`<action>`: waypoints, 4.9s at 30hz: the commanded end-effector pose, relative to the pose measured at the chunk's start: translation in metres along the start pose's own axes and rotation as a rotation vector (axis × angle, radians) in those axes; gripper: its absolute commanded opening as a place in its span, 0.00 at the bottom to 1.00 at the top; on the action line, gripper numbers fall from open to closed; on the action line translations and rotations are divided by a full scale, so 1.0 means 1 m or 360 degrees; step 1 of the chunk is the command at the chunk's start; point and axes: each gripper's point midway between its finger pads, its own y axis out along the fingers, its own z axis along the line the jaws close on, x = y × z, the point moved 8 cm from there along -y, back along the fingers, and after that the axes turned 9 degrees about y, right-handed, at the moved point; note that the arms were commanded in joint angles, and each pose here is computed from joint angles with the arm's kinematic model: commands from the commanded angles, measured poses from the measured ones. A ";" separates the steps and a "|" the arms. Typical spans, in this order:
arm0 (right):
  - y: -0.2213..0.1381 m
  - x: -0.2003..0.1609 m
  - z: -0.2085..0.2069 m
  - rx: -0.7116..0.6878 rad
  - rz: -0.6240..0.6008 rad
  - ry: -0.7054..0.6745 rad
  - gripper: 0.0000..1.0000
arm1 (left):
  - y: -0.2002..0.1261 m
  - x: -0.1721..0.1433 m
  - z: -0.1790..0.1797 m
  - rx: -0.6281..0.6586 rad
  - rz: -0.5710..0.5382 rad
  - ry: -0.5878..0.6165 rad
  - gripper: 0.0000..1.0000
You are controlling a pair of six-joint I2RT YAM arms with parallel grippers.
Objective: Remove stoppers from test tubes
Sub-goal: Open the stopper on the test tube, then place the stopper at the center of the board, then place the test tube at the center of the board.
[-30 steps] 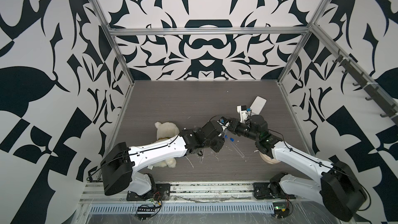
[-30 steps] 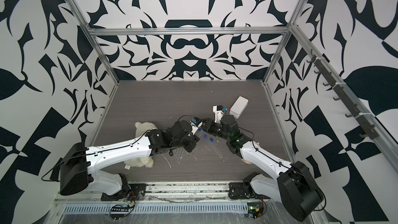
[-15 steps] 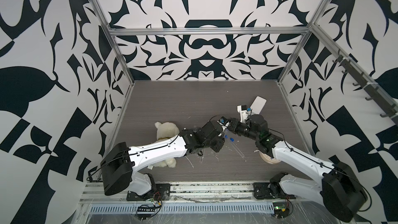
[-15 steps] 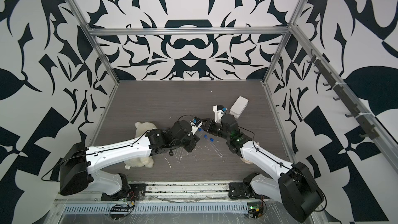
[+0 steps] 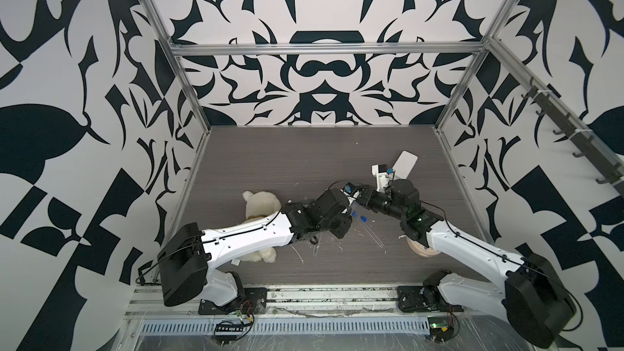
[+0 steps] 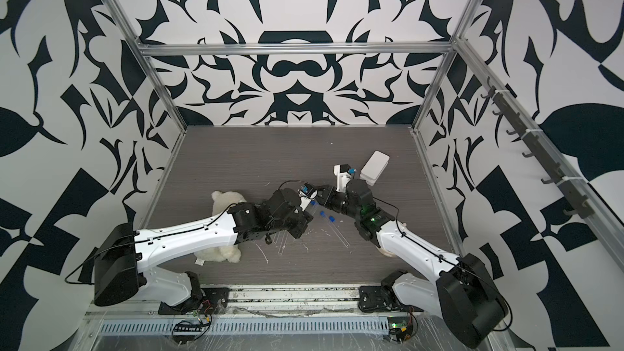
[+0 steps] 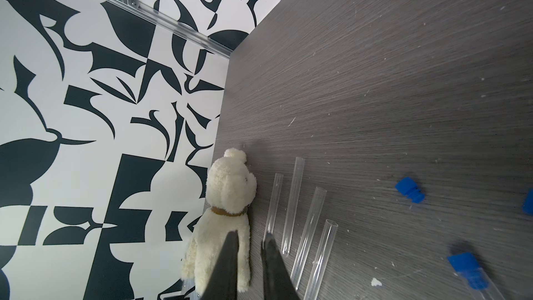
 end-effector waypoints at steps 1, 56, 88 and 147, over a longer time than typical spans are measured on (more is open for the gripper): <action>-0.001 0.010 0.024 0.0090 -0.0067 -0.0099 0.00 | -0.003 0.005 0.000 -0.0010 -0.0009 0.0000 0.09; -0.003 0.005 0.025 -0.0229 -0.0150 -0.0390 0.00 | -0.025 0.010 0.015 0.0176 -0.0070 -0.0017 0.06; -0.022 0.050 0.016 -0.0243 -0.0348 -0.0303 0.00 | 0.000 -0.025 0.022 0.0249 0.0118 -0.0161 0.07; 0.088 0.064 -0.123 -0.1089 -0.0378 -0.0501 0.25 | 0.015 -0.055 0.039 0.0370 0.0271 -0.0451 0.36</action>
